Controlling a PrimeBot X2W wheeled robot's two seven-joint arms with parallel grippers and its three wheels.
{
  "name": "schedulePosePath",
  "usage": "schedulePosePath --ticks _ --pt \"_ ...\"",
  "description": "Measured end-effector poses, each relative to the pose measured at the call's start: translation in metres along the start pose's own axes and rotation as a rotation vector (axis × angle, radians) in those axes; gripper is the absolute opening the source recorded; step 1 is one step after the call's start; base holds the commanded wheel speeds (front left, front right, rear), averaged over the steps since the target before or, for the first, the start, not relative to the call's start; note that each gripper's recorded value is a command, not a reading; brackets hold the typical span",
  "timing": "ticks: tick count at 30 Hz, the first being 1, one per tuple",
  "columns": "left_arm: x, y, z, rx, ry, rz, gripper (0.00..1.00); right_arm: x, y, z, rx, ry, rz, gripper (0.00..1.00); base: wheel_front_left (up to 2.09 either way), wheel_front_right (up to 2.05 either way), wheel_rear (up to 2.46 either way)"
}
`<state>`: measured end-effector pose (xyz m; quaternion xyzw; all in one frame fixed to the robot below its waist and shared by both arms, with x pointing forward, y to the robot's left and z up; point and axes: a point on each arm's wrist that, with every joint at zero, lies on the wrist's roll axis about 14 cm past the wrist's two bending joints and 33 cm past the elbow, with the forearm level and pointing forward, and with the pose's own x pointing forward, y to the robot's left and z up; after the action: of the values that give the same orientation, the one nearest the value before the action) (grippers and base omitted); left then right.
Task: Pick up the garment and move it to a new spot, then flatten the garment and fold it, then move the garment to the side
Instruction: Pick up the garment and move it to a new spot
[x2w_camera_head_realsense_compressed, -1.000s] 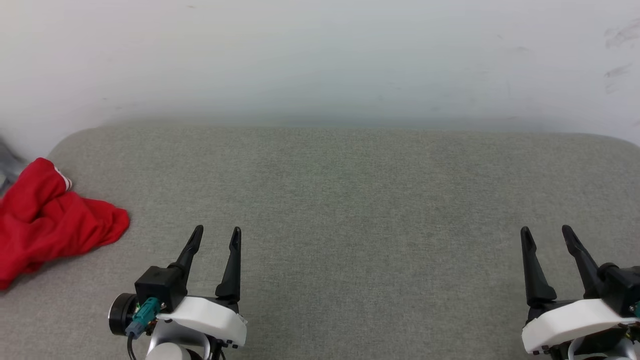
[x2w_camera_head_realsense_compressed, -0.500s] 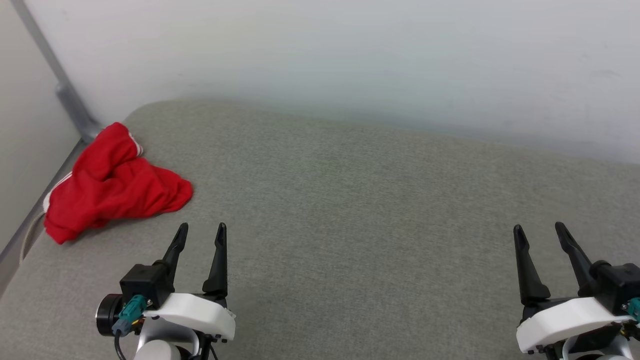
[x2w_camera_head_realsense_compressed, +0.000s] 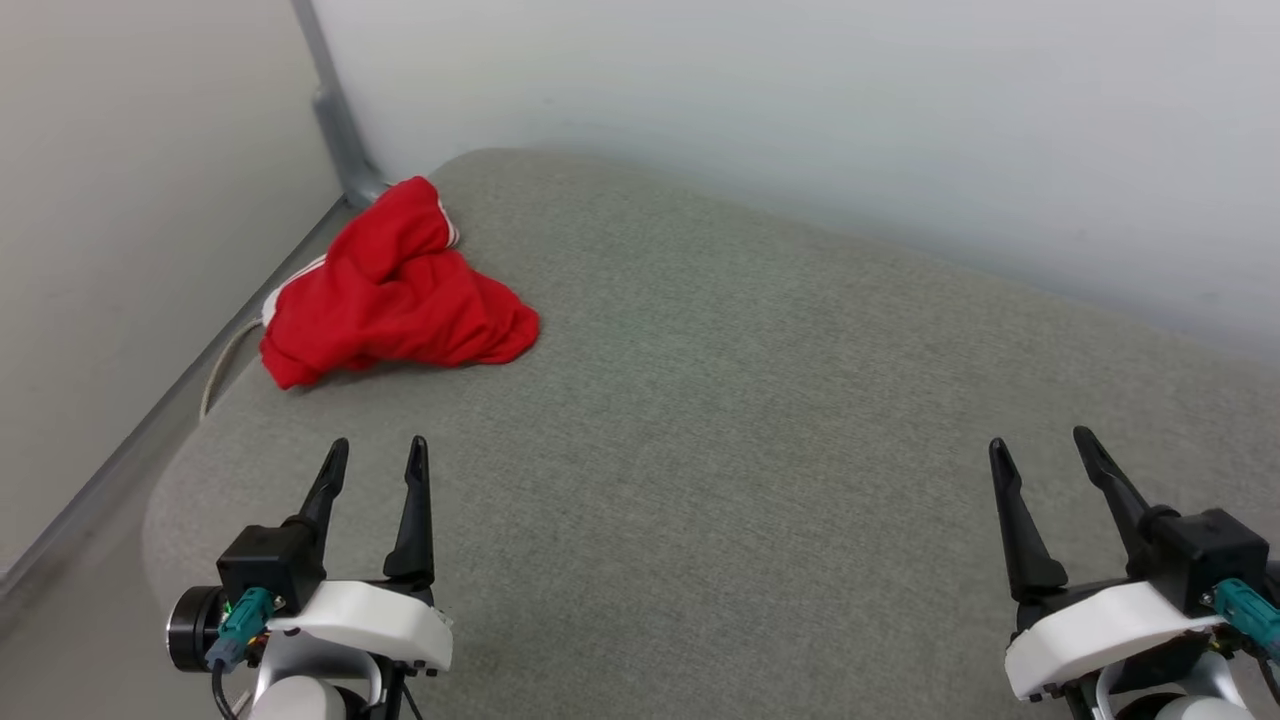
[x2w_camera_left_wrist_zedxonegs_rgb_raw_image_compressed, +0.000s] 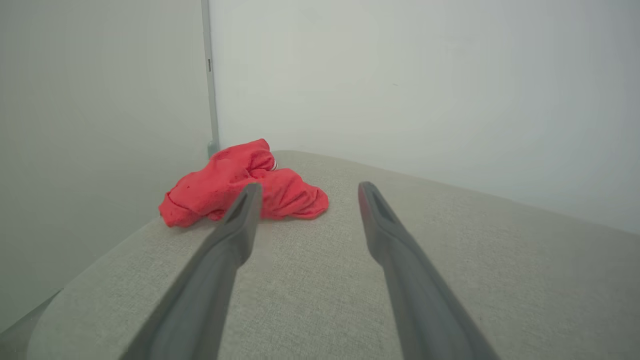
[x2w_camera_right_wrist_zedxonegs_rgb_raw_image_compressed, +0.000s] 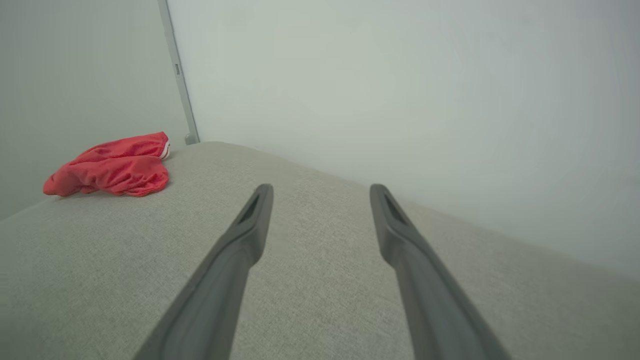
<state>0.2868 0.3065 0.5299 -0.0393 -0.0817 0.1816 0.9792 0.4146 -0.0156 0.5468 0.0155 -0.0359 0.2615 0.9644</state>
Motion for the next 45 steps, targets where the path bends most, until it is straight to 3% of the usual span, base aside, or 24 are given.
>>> schedulePosePath --ticks 11,27,35,41,45 --pt "-0.022 0.054 0.012 0.04 -0.017 0.174 1.0 0.03 0.048 -0.003 0.008 0.0 0.152 1.0 0.0 0.0 0.0" --pt "-0.021 0.057 0.006 0.024 0.002 0.194 1.0 0.04 0.046 -0.008 0.029 -0.001 0.15 1.0 0.0 0.0 0.0" --pt "0.028 0.053 -0.012 -0.023 0.06 0.196 1.0 0.053 0.021 -0.009 0.025 -0.014 0.104 1.0 0.0 0.0 0.0" --pt "0.096 0.044 -0.021 -0.031 0.116 0.177 1.0 0.059 -0.019 -0.026 0.025 0.01 0.024 1.0 0.0 0.0 0.0" --pt "0.137 0.033 -0.046 -0.051 0.243 0.14 1.0 0.055 -0.05 -0.047 0.031 0.046 -0.045 1.0 0.0 0.0 0.0"
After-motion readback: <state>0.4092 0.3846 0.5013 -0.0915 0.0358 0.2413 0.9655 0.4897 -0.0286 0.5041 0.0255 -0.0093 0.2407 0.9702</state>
